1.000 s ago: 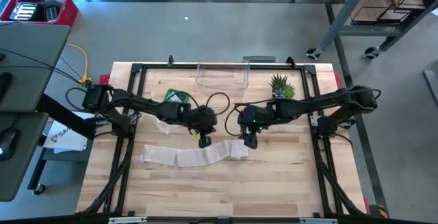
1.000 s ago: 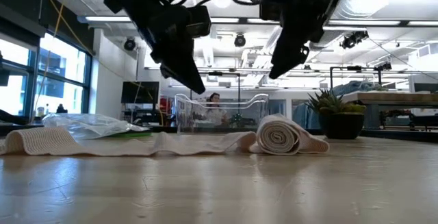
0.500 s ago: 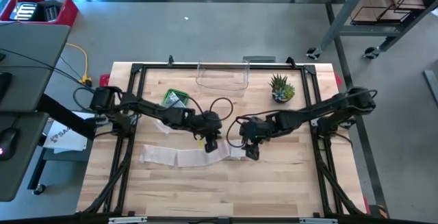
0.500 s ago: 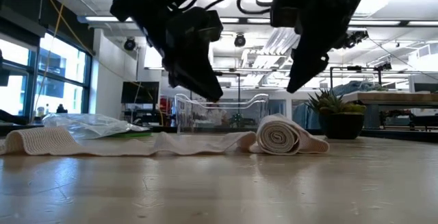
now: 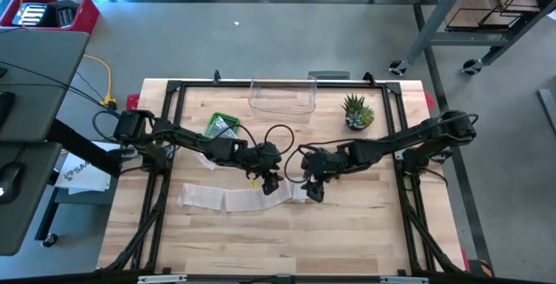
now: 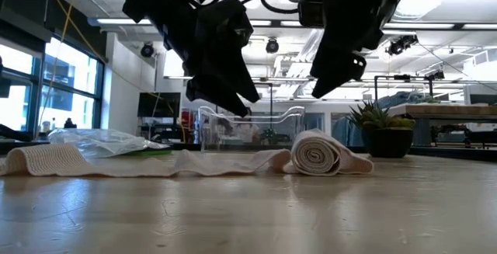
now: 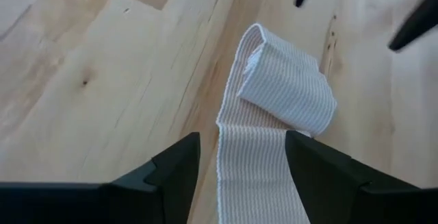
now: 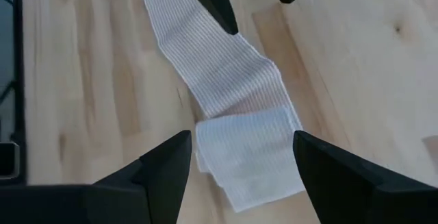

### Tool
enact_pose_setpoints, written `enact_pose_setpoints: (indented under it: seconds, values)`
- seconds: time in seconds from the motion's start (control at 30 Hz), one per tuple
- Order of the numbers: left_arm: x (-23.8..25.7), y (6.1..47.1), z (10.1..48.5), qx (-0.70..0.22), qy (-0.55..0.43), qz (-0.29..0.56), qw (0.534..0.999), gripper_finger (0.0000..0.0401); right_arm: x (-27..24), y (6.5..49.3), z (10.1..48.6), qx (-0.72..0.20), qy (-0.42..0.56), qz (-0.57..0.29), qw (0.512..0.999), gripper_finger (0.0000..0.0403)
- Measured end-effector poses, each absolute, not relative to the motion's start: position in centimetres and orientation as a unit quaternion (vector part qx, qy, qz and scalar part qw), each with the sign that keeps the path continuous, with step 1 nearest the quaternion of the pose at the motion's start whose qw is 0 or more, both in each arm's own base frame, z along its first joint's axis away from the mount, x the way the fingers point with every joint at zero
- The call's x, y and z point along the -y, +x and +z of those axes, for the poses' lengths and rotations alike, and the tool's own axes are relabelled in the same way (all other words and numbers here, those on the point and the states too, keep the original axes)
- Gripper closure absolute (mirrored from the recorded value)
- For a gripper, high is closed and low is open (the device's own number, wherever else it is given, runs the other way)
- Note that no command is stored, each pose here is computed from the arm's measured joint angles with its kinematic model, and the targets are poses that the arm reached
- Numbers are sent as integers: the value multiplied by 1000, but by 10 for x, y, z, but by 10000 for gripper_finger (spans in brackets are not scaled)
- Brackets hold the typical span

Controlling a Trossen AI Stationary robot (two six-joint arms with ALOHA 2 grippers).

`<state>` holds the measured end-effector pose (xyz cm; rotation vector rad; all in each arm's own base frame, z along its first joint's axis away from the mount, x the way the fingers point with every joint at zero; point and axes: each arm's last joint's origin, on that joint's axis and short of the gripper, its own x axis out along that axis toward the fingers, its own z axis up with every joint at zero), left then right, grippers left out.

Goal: Roll bandage
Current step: Roll the bandage

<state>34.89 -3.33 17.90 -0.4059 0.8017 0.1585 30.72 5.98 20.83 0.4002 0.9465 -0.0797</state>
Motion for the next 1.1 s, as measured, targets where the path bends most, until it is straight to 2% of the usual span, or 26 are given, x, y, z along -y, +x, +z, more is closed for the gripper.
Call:
enact_pose_setpoints:
  seconds: [0.1,0.23,0.4,0.53,0.67,0.87,0.97,1.1]
  values:
    - [33,349,179,-386,-214,85,893,190,-61,308,209,-448,196,-39,871,153]
    - [33,349,179,-384,-236,95,888,190,-58,311,212,-427,153,-31,890,153]
    - [33,349,179,-381,-261,105,881,190,-57,308,206,-461,115,2,880,153]
    - [33,349,179,-379,-277,112,876,190,-55,308,205,-473,136,36,870,147]
    - [33,349,179,-379,-277,113,876,190,-51,307,197,-503,161,52,848,112]
    - [33,349,179,-381,-267,109,879,190,-43,307,194,-516,158,63,839,17]
    - [33,349,179,-381,-264,108,879,190,-35,307,201,-496,136,66,855,15]
    - [37,347,178,-389,-243,99,883,190,-31,307,204,-487,167,13,857,25]
